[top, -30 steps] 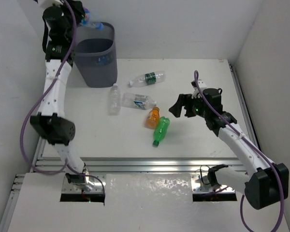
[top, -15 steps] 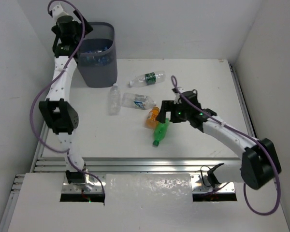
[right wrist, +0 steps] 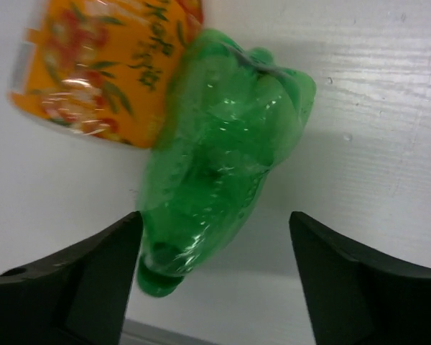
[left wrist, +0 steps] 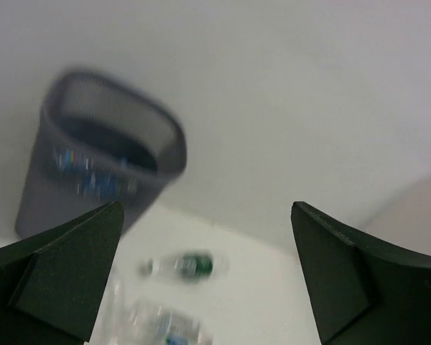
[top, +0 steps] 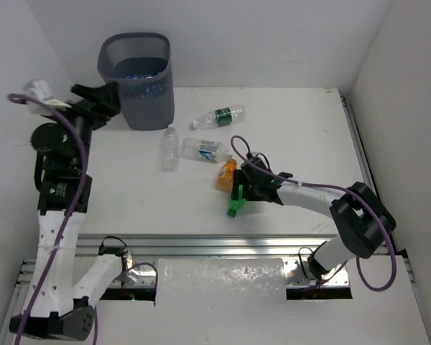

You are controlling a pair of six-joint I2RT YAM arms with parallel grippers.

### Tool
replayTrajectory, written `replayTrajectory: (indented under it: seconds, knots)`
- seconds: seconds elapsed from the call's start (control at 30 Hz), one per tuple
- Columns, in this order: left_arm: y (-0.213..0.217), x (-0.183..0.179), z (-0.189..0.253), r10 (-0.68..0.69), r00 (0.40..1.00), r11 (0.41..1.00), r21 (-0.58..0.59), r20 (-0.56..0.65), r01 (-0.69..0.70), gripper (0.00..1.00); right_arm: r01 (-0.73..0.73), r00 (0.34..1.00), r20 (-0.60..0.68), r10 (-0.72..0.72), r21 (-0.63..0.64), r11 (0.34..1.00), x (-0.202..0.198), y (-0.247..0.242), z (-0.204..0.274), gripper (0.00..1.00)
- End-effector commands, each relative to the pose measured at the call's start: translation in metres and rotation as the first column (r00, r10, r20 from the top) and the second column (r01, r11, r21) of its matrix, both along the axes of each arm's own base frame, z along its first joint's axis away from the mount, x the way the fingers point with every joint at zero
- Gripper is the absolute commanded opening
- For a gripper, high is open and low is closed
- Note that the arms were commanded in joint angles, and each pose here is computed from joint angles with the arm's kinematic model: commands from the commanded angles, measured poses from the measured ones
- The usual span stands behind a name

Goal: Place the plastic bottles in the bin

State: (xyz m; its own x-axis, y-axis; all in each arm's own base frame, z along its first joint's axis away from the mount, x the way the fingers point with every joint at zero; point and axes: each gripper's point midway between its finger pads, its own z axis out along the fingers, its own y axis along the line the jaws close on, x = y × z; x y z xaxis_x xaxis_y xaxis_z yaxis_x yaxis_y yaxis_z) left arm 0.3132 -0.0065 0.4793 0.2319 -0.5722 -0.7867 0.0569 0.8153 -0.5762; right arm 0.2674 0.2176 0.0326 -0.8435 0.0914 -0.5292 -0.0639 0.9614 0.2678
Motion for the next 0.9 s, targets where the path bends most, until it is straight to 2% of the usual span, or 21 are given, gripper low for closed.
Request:
replayTrajectory:
  seconds: [0.0, 0.07, 0.1, 0.13, 0.2, 0.23, 0.3, 0.33, 0.37, 0.4, 0.43, 0.5, 0.53, 0.67, 0.7, 0.77, 0.87]
  knots:
    - [-0.041, 0.026, -0.101, -0.202, 0.942, 0.978, -0.013, -0.269, 0.206, 1.0, 0.02, 0.999, 0.029, -0.019, -0.005, 1.0, 0.003, -0.004, -0.025, 0.78]
    - [-0.052, 0.024, -0.12, -0.247, 0.918, 0.967, -0.011, -0.311, 0.256, 1.0, -0.001, 0.998, 0.062, 0.003, -0.02, 1.0, 0.006, -0.01, -0.033, 0.71]
    - [-0.061, 0.022, -0.124, -0.291, 0.9, 0.953, -0.016, -0.323, 0.303, 1.0, -0.028, 0.997, 0.073, 0.03, -0.021, 0.999, 0.005, -0.01, -0.032, 0.52]
    - [-0.069, 0.02, -0.129, -0.329, 0.885, 0.94, -0.02, -0.33, 0.342, 1.0, -0.08, 0.99, 0.113, 0.083, -0.037, 0.996, 0.006, -0.011, -0.021, 0.4]
    - [-0.098, 0.009, -0.138, -0.441, 0.834, 0.889, -0.035, -0.331, 0.456, 1.0, -0.073, 0.986, 0.143, 0.085, -0.085, 0.994, -0.001, -0.027, -0.013, 0.18]
    - [-0.112, 0.004, -0.142, -0.484, 0.81, 0.864, -0.038, -0.331, 0.501, 1.0, -0.067, 0.98, 0.18, 0.082, -0.091, 0.994, -0.002, -0.033, -0.004, 0.16]
    - [-0.16, -0.01, -0.157, -0.602, 0.722, 0.778, -0.049, -0.341, 0.626, 1.0, -0.074, 0.955, 0.282, 0.09, -0.064, 0.995, -0.009, -0.044, 0.029, 0.16]
    - [-0.185, -0.021, -0.162, -0.667, 0.661, 0.718, -0.061, -0.344, 0.693, 1.0, -0.125, 0.934, 0.33, 0.139, -0.062, 0.99, -0.012, -0.043, 0.043, 0.16]
    - [-0.199, -0.024, -0.163, -0.708, 0.628, 0.678, -0.063, -0.323, 0.732, 1.0, -0.186, 0.888, 0.426, 0.172, -0.009, 0.982, -0.015, -0.036, 0.07, 0.16]
    - [-0.22, -0.031, -0.173, -0.776, 0.535, 0.594, -0.099, -0.334, 0.799, 1.0, -0.335, 0.837, 0.476, 0.27, 0.056, 0.941, -0.027, -0.014, 0.089, 0.16]
    - [-0.238, -0.038, -0.163, -0.828, 0.485, 0.524, -0.083, -0.281, 0.848, 1.0, -0.433, 0.763, 0.553, 0.335, 0.052, 0.9, -0.032, -0.003, 0.109, 0.16]
    - [-0.262, -0.046, -0.168, -0.879, 0.391, 0.43, -0.1, -0.272, 0.897, 1.0, -0.609, 0.633, 0.646, 0.426, 0.077, 0.789, -0.056, 0.017, 0.143, 0.16]
    - [-0.278, -0.057, -0.163, -0.902, 0.348, 0.38, -0.089, -0.257, 0.921, 1.0, -0.639, 0.609, 0.662, 0.437, 0.083, 0.764, -0.061, 0.021, 0.152, 0.16]
    - [-0.314, -0.065, -0.167, -0.935, 0.235, 0.271, -0.109, -0.266, 0.956, 1.0, -0.724, 0.519, 0.728, 0.447, 0.097, 0.683, -0.071, 0.036, 0.197, 0.16]
    - [-0.323, -0.072, -0.166, -0.943, 0.204, 0.24, -0.112, -0.263, 0.964, 1.0, -0.766, 0.491, 0.73, 0.475, 0.102, 0.634, -0.079, 0.042, 0.201, 0.16]
    - [-0.337, -0.073, -0.168, -0.952, 0.168, 0.204, -0.121, -0.258, 0.971, 0.99, -0.791, 0.451, 0.761, 0.466, 0.099, 0.604, -0.08, 0.048, 0.221, 0.17]
    - [-0.353, -0.082, -0.17, -0.959, 0.102, 0.142, -0.135, -0.265, 0.981, 0.87, -0.822, 0.409, 0.788, 0.459, 0.1, 0.561, -0.085, 0.054, 0.243, 0.19]
